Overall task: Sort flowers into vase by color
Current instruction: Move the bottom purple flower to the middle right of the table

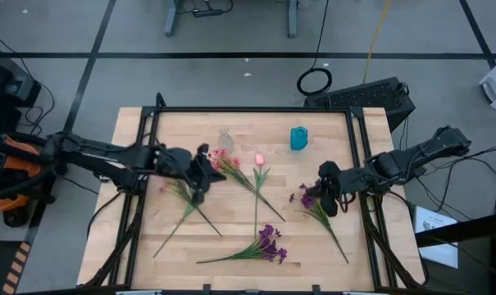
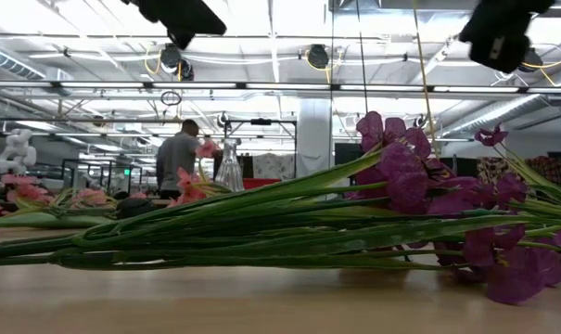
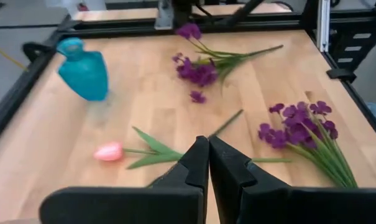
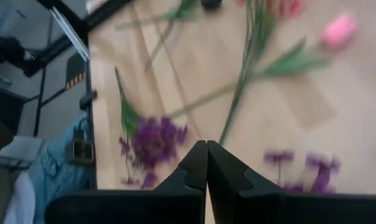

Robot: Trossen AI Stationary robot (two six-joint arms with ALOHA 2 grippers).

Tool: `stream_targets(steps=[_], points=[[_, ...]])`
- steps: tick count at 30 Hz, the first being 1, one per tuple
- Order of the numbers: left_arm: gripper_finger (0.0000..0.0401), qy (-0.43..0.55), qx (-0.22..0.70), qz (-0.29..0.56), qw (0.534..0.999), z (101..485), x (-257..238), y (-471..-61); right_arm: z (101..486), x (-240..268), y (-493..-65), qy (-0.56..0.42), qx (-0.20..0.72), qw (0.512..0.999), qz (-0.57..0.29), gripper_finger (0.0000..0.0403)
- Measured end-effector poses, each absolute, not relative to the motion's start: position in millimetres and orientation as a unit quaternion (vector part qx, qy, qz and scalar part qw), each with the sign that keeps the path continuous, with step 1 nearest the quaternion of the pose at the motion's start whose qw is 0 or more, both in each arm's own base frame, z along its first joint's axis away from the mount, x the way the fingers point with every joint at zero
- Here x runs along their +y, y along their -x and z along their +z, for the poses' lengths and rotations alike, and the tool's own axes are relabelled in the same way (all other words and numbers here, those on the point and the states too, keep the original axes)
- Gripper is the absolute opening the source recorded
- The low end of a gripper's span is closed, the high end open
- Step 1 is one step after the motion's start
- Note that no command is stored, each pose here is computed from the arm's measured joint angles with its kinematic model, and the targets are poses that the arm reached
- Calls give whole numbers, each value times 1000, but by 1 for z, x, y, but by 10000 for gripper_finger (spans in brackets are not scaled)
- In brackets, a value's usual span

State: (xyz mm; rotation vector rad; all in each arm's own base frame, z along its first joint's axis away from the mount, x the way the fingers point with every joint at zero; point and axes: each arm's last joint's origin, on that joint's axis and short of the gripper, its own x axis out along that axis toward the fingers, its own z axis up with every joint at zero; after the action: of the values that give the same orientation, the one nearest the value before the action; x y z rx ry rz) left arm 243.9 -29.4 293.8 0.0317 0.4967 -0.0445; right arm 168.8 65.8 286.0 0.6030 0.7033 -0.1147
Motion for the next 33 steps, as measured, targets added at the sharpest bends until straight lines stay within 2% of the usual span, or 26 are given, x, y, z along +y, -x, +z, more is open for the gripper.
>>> stream_targets(steps=[10,23,33], points=[[20,-16,252,-67,965,273,-60,-263,254,99,-167,-356,449,810,-123,0],[20,-25,310,-93,946,236,-86,-280,222,127,-175,-374,505,754,-191,0],[20,22,327,-97,940,218,-107,-287,194,136,-175,-351,562,700,-266,0]])
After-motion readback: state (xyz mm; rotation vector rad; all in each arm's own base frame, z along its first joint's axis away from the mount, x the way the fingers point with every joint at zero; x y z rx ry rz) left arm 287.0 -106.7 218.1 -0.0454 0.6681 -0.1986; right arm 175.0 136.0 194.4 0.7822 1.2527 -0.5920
